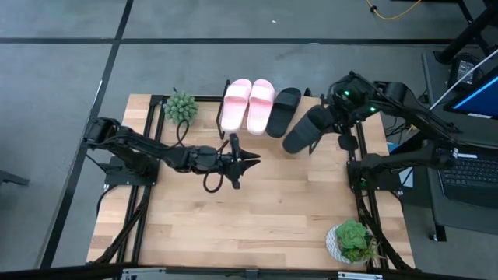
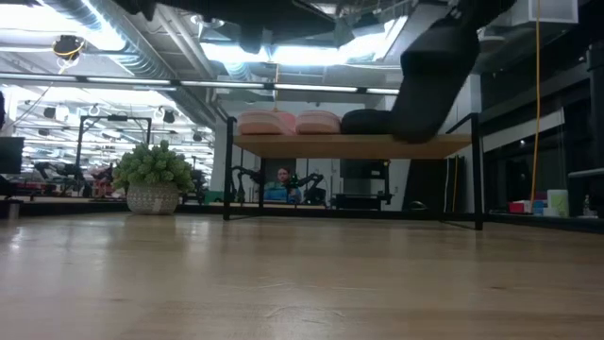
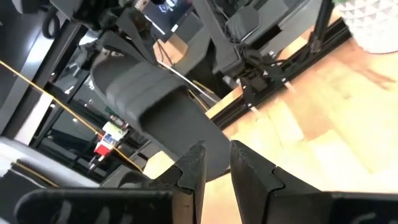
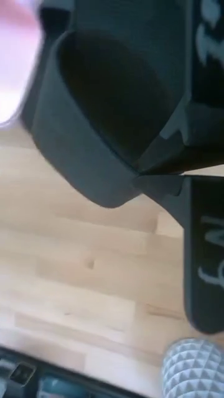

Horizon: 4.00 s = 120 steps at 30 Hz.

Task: Pick and place slides into the shelf
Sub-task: Put the black slipper on the shelf

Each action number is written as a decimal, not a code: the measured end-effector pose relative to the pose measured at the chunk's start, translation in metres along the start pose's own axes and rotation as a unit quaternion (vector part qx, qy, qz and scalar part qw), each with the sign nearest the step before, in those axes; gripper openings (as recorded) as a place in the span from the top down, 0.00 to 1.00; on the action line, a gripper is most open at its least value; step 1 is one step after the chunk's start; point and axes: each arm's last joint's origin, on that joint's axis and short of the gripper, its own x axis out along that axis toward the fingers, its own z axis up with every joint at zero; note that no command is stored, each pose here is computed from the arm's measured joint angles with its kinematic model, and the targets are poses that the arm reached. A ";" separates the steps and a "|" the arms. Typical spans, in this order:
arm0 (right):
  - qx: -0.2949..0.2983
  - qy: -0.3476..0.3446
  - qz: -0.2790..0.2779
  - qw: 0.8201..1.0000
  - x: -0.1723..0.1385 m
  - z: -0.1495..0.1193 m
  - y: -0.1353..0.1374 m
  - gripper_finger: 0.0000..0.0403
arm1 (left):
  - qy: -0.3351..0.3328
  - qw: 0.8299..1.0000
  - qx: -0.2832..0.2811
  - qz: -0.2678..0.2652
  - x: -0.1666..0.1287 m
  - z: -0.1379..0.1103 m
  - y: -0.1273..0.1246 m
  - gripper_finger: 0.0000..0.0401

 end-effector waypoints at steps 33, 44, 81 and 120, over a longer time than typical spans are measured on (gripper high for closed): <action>0.008 0.048 -0.053 0.997 -0.014 0.003 -0.042 1.00 | -0.009 1.000 -0.007 0.000 0.011 0.019 0.007 0.84; 0.037 0.128 -0.076 0.988 0.014 0.002 -0.076 1.00 | -0.009 1.000 -0.029 -0.001 0.011 0.019 0.007 0.84; 0.045 0.171 -0.164 0.970 0.008 -0.011 -0.102 1.00 | -0.008 1.000 -0.029 -0.001 0.011 0.018 0.007 0.84; 0.061 0.245 -0.168 0.953 0.046 -0.006 -0.148 1.00 | -0.007 1.000 -0.028 -0.001 0.011 0.018 0.007 0.84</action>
